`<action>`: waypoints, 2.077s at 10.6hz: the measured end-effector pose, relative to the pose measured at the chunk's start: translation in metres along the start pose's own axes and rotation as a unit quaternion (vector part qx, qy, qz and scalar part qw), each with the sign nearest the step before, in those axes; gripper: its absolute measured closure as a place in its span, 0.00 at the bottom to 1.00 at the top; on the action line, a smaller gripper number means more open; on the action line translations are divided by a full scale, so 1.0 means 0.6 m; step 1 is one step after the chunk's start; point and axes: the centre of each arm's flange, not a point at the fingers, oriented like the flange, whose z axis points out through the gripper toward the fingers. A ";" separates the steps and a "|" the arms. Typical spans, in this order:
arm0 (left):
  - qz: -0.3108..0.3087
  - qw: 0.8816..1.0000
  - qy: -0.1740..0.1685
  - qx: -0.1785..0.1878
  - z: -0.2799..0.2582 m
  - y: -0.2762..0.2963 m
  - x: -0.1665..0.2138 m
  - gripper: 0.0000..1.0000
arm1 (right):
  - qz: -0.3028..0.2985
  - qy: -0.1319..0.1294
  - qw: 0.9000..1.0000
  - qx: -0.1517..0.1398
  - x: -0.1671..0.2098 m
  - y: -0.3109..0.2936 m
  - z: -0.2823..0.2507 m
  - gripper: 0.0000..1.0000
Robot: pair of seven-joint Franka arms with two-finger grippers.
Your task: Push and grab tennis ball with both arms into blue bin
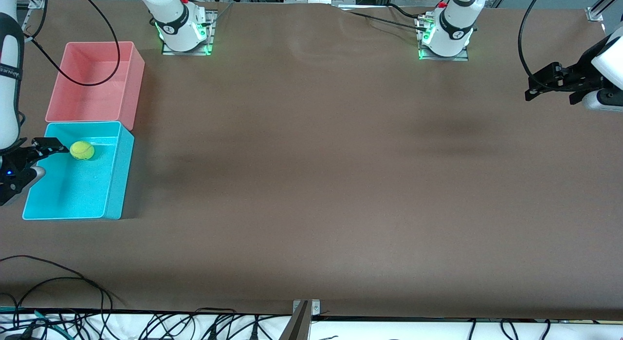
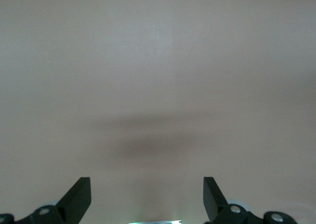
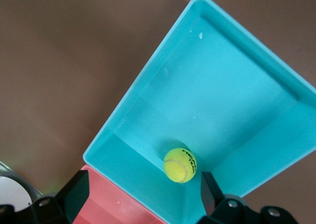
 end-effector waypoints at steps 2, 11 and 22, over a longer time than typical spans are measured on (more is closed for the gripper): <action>-0.001 1.000 0.000 0.000 0.000 -0.001 0.000 0.00 | 0.002 0.004 1.000 -0.003 0.017 -0.026 -0.042 0.00; -0.001 1.000 -0.002 0.000 0.001 -0.002 0.000 0.00 | 0.093 0.031 0.995 -0.004 0.084 -0.199 -0.187 0.00; 0.001 1.000 -0.001 0.000 0.000 0.001 0.000 0.00 | 0.307 0.124 0.944 -0.001 -0.061 -0.311 -0.275 0.00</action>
